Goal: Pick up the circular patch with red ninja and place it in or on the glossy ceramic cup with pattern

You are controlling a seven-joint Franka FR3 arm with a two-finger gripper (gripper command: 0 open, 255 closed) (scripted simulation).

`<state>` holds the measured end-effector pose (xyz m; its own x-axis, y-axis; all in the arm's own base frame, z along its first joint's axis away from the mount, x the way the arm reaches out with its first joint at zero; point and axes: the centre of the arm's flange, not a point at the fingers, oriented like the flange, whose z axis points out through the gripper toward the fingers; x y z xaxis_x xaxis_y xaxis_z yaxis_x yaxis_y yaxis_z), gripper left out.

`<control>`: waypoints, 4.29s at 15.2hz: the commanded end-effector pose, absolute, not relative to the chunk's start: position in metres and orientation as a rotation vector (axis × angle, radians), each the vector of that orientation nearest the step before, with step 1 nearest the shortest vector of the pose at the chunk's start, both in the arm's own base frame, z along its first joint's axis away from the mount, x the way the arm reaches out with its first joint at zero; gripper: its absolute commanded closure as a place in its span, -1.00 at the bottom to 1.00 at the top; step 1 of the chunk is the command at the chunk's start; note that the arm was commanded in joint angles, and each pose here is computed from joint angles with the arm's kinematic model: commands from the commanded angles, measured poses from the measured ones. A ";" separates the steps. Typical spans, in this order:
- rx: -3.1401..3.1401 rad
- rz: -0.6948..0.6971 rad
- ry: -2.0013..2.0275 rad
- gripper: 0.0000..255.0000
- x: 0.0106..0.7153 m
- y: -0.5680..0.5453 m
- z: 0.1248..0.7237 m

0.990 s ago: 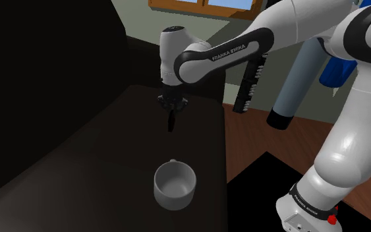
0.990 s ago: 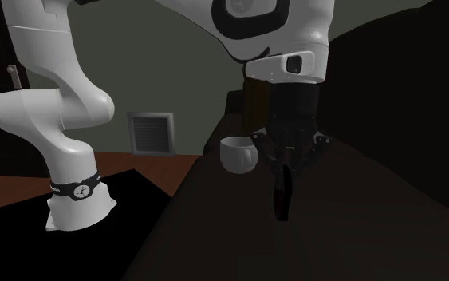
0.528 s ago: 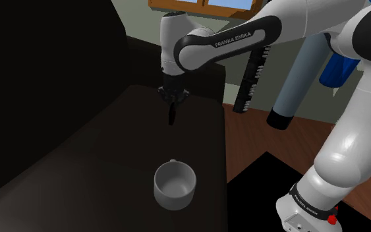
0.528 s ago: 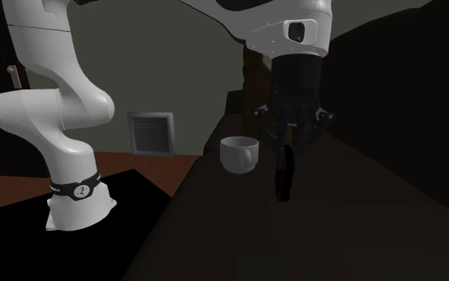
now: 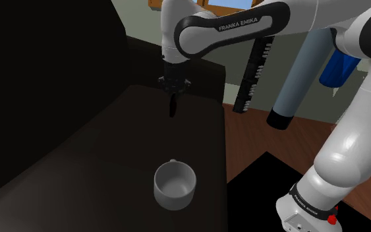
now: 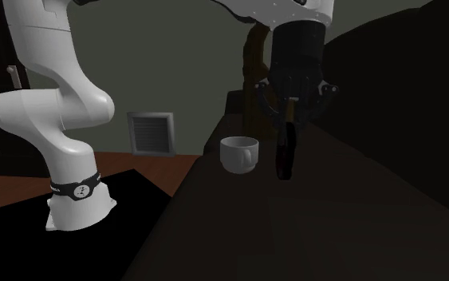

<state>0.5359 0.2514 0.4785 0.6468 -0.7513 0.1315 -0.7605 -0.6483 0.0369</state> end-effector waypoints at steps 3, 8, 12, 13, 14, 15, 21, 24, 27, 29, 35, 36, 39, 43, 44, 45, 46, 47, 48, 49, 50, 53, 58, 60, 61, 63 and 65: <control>2.770 0.159 -1.274 1.00 0.537 0.252 0.499; 2.770 0.159 -1.274 1.00 0.537 0.252 0.526; 2.770 0.159 -1.274 1.00 0.515 0.266 0.539; 2.770 0.159 -1.274 1.00 0.504 0.273 0.541; 2.770 0.159 -1.274 1.00 0.493 0.280 0.542; 2.770 0.159 -1.274 1.00 0.482 0.288 0.544; 2.770 0.159 -1.274 1.00 0.417 0.331 0.553; 2.770 0.159 -1.274 1.00 0.384 0.353 0.558; 2.770 0.159 -1.274 1.00 0.351 0.374 0.562; 2.770 0.159 -1.274 1.00 0.329 0.389 0.565; 2.770 0.159 -1.274 1.00 0.300 0.408 0.553; 2.770 0.159 -1.274 1.00 0.300 0.408 0.548; 2.770 0.159 -1.274 1.00 0.300 0.408 0.532; 2.770 0.159 -1.274 1.00 0.300 0.408 0.511; 2.770 0.159 -1.274 1.00 0.300 0.408 0.506; 2.770 0.159 -1.274 1.00 0.300 0.408 0.501; 2.770 0.159 -1.274 1.00 0.300 0.408 0.495; 2.770 0.159 -1.274 1.00 0.300 0.408 0.490; 2.770 0.159 -1.274 1.00 0.300 0.408 0.485; 2.770 0.159 -1.274 1.00 0.300 0.408 0.480; 2.770 0.159 -1.274 1.00 0.300 0.408 0.474; 2.770 0.159 -1.274 1.00 0.300 0.408 0.466; 2.770 0.159 -1.274 1.00 0.300 0.408 0.466; 2.770 0.159 -1.274 -1.00 0.300 0.408 0.466; 2.770 0.159 -1.274 -1.00 0.300 0.408 0.466; 2.770 0.159 -1.274 -1.00 0.300 0.408 0.466; 2.770 0.159 -1.274 -1.00 0.300 0.408 0.466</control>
